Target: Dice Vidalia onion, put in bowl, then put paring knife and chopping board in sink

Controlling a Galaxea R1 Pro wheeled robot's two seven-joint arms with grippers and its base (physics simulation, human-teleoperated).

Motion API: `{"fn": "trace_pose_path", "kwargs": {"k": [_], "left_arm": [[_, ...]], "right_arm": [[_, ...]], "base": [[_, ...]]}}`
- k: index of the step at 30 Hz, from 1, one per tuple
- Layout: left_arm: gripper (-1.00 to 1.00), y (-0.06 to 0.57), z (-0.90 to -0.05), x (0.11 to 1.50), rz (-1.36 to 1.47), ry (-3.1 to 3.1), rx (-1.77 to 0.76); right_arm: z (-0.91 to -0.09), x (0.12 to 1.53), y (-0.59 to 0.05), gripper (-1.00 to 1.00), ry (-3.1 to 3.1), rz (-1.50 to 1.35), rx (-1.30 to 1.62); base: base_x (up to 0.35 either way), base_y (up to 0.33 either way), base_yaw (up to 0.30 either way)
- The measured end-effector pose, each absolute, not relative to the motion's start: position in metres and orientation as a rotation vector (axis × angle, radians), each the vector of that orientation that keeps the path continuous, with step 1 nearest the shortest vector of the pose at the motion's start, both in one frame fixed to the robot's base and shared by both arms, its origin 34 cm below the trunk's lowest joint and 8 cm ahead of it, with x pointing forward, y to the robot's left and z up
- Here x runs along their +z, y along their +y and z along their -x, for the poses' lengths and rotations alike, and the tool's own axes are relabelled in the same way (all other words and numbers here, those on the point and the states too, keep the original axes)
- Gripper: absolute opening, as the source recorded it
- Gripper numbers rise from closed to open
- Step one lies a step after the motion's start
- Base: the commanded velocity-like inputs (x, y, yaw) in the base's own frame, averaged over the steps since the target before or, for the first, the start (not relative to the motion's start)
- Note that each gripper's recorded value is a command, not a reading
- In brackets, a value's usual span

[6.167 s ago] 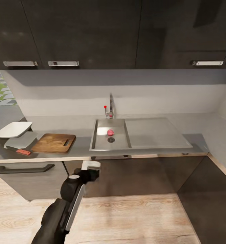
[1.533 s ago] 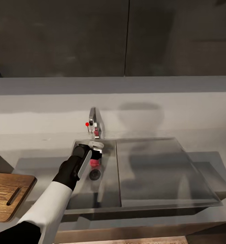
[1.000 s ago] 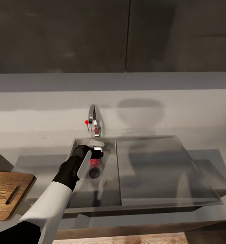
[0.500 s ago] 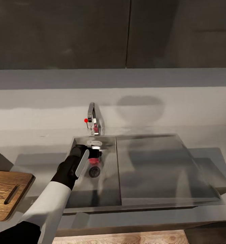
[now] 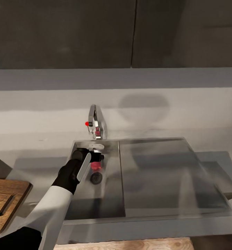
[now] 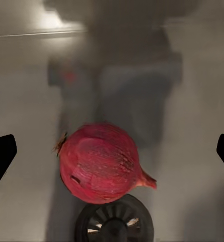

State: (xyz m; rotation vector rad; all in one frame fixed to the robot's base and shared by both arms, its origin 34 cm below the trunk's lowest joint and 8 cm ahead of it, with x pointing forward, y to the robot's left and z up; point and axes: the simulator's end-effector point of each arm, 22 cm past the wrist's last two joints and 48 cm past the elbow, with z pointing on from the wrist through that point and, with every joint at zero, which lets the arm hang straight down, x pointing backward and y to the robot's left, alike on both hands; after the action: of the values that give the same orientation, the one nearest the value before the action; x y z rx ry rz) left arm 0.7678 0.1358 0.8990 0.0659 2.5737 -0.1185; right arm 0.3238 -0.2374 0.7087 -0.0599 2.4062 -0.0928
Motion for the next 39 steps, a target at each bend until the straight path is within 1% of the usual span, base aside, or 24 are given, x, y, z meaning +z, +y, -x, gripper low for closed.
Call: {"fn": "trace_pose_path", "kwargs": {"k": [8, 39], "left_arm": [[1.0, 0.136, -0.766, 0.89, -0.067, 2.589, -0.117], [1.0, 0.139, -0.759, 0.855, -0.063, 2.642, -0.114]], "right_arm": [[-0.32, 0.706, -0.237, 1.0, 2.419, 0.06, -0.092], [-0.306, 0.696, -0.237, 1.0, 2.468, 0.063, -0.091]], "base": [[0.051, 0.0, 0.0], [0.001, 0.0, 0.0]]}}
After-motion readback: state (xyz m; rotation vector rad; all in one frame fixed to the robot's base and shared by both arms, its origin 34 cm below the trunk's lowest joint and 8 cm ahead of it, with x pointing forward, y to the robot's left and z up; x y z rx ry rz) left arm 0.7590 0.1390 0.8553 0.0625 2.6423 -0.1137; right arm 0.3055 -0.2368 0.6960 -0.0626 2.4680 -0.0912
